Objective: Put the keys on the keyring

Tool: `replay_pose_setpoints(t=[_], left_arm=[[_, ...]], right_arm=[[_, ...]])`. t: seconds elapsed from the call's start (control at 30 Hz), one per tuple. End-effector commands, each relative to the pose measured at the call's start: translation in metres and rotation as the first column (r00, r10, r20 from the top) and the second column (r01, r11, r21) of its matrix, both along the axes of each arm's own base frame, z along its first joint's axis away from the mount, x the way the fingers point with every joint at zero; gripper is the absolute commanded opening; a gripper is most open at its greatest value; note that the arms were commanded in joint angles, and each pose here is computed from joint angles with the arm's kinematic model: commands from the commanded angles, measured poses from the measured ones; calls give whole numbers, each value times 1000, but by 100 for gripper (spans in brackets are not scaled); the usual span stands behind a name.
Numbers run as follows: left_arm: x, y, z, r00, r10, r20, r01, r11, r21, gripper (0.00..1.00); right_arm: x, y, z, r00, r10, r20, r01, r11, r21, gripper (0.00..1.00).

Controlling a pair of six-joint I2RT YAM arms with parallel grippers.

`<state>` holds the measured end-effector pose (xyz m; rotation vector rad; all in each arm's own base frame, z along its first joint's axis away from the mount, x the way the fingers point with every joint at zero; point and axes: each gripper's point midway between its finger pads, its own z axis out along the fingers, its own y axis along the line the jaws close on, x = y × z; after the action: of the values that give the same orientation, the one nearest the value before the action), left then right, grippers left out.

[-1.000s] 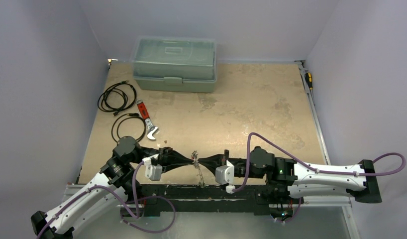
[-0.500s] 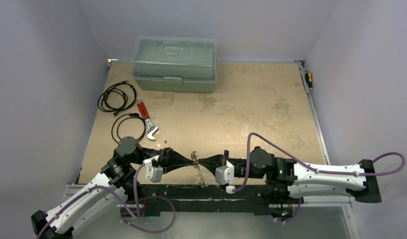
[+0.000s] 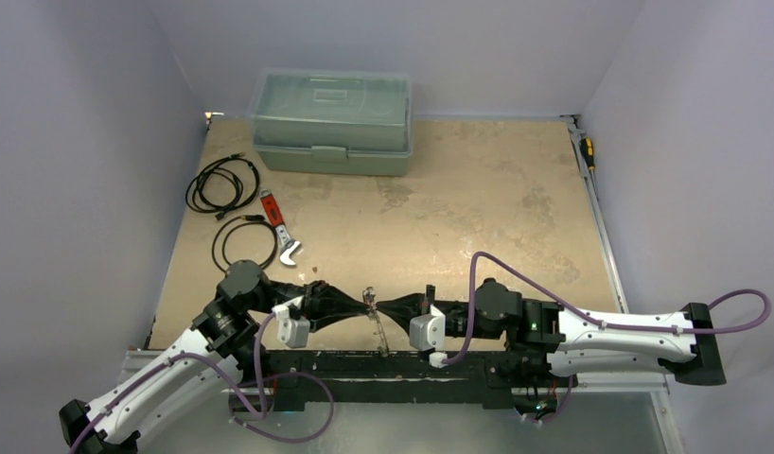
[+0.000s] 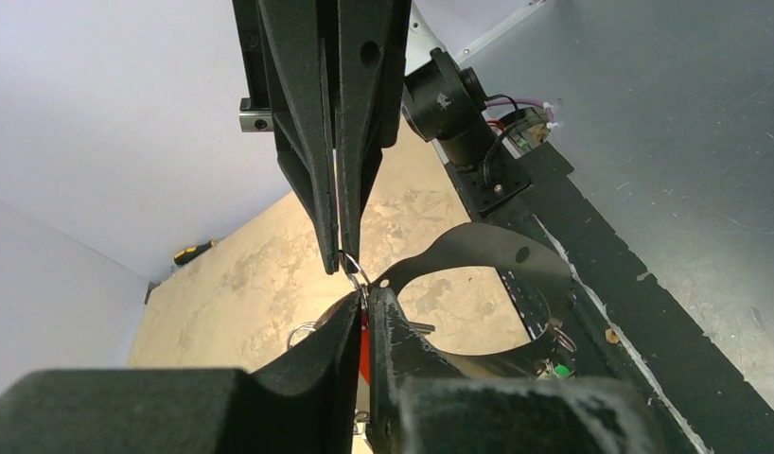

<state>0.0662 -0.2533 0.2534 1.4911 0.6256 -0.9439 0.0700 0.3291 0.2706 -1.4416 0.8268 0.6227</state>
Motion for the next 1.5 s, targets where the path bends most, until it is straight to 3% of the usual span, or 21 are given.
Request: replay_pose_setpoints(t=[0.0,0.13,0.2,0.6,0.73,0.93,1.1,1.23,1.47], left_arm=[[0,1,3,999,5,36,-4,1000,-20,13],[1,2,5,999,22,36,-21,999,-31,35],[2,2,6,999,30,34,-28,999,-33,39],[8,5,17,996,86,5,-85,993,-76,40],[21,6,23,984,167,-58,-172,980,-95,40],[48,9,41,920,304,-248,-339,934,-114,46],[62,20,58,839,371,-397,-458,877,-148,64],[68,26,70,787,399,-470,-514,846,-141,68],[50,21,74,840,326,-434,-422,895,-145,68]], right_arm=[[2,1,50,1000,-13,9,12,989,146,0],[2,1,51,1000,-12,8,10,989,149,0],[2,1,51,1000,-12,8,11,989,149,0],[6,-4,57,999,-42,9,40,981,190,0],[10,-7,58,998,-64,3,62,979,195,0],[25,-14,62,988,-155,3,150,962,226,0],[38,-25,68,972,-236,17,222,936,274,0],[40,-27,75,970,-241,4,229,926,300,0],[43,-24,84,966,-258,-10,248,914,322,0]])
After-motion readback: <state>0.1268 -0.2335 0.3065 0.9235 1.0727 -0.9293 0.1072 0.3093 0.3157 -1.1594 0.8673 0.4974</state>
